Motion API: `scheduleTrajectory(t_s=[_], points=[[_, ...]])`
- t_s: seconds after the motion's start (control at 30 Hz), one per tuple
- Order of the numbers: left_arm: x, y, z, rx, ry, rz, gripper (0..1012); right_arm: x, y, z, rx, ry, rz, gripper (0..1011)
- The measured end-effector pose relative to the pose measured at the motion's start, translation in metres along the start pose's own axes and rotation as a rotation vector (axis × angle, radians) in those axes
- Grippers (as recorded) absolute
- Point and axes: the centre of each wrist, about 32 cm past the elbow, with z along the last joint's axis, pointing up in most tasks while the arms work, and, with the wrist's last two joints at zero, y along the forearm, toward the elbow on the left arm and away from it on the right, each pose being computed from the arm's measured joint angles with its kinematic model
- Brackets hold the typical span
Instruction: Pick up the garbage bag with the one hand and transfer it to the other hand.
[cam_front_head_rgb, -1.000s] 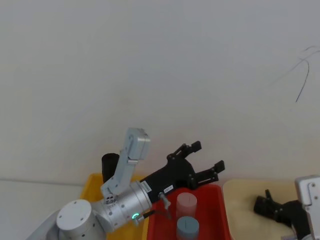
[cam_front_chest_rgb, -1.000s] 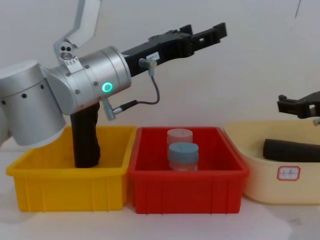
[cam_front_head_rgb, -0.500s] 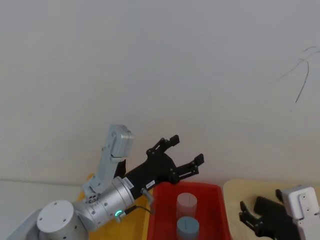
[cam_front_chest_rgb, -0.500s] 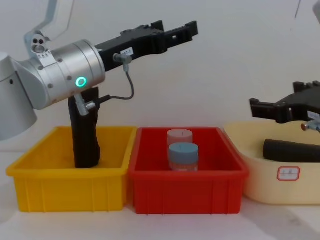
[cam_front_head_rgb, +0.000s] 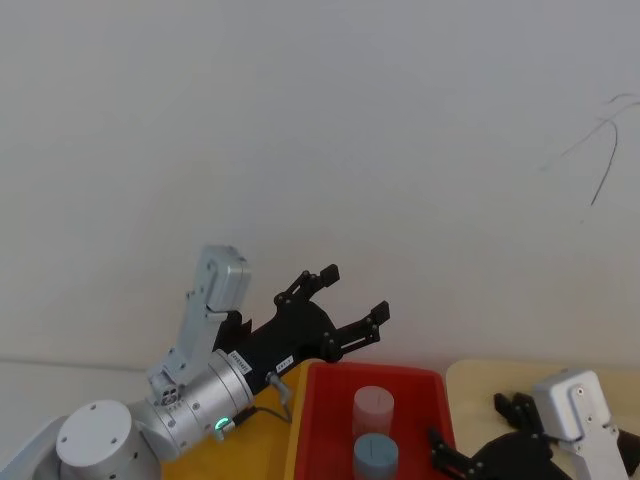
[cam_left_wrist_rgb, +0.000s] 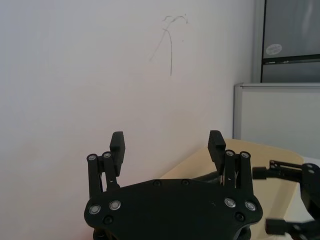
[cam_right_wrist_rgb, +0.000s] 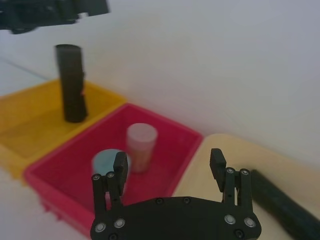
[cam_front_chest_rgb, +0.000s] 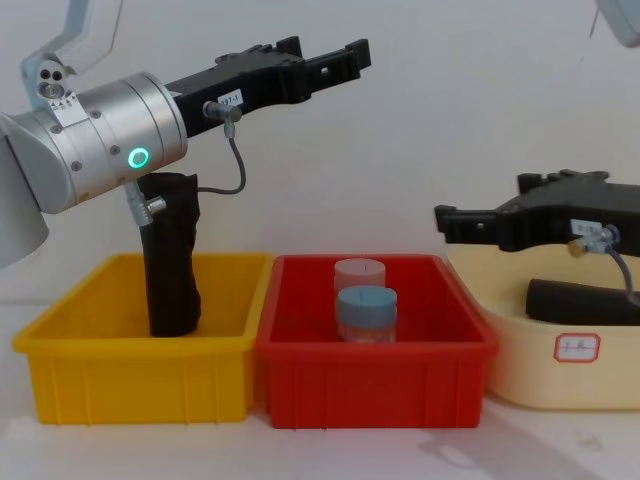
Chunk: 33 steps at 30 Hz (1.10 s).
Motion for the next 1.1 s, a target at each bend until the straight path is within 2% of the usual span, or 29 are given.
scheduleTrajectory(t_s=[0.23, 0.47, 0.73, 1.1], points=[[0.0006, 0.0022, 0.0018, 0.001, -0.007, 0.010, 1001, -0.003, 0.005, 0.013, -0.043, 0.037, 0.105, 1001], [0.0009, 0.0032, 0.0027, 0.002, -0.011, 0.015, 1001, -0.007, 0.014, 0.021, -0.078, 0.052, 0.170, 1001], [0.0010, 0.0038, 0.0032, 0.003, -0.013, 0.017, 1002, -0.012, 0.023, 0.023, -0.106, 0.056, 0.212, 1001], [0.0012, 0.0043, 0.0036, 0.003, -0.015, 0.020, 1001, -0.019, 0.035, 0.018, -0.144, 0.046, 0.232, 1001]])
